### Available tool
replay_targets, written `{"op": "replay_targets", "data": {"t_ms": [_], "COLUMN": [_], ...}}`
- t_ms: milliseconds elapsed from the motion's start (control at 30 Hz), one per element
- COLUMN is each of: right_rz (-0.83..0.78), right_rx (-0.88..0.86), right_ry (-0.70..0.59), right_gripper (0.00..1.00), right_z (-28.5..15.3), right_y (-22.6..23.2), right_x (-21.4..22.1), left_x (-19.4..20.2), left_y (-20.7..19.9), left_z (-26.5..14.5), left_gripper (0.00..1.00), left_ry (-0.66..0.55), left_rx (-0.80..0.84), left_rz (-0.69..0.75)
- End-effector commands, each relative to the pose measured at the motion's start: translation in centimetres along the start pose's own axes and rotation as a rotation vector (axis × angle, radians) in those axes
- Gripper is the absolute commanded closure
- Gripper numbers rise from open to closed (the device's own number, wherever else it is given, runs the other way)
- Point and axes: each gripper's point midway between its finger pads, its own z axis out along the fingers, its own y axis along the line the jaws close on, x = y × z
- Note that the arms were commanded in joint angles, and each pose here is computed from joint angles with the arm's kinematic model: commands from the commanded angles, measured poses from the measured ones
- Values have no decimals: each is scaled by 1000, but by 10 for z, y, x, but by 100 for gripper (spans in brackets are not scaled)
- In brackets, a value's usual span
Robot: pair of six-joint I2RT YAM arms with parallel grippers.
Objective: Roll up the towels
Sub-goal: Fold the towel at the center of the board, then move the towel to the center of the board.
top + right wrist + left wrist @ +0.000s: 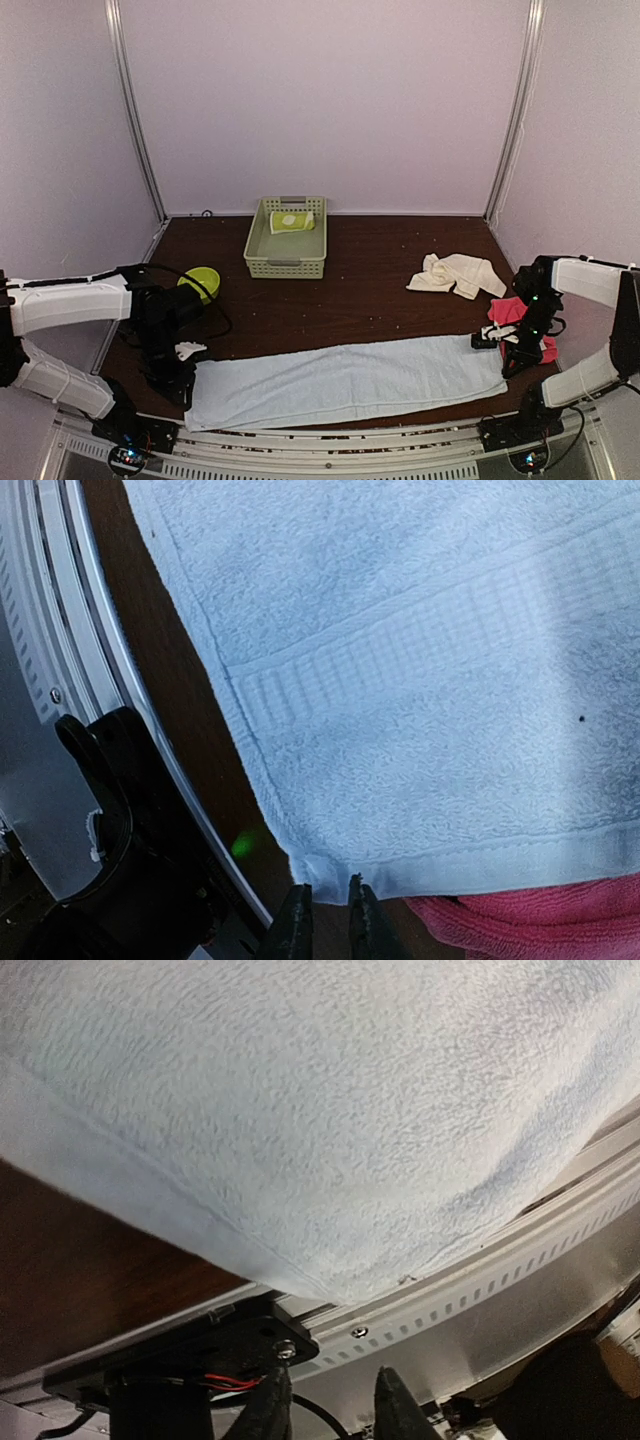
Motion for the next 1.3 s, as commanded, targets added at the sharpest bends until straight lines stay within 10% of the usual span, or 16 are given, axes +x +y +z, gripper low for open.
{"op": "replay_targets", "data": {"t_ms": [0, 467, 1267], "right_rz": [-38, 25, 299], "right_rx": [12, 154, 281], "right_ry": [18, -324, -112], "right_gripper": [81, 65, 81], "right_z": [-8, -85, 1], "right_y": [4, -53, -131], "right_x": [3, -96, -92], "left_x": [-9, -118, -210], "left_y": [-8, -28, 83], "left_z": [-13, -48, -33], "left_gripper": [61, 65, 72], "left_ry": [-31, -279, -345], "left_rx": [-7, -90, -538], "left_rz": [28, 75, -96]}}
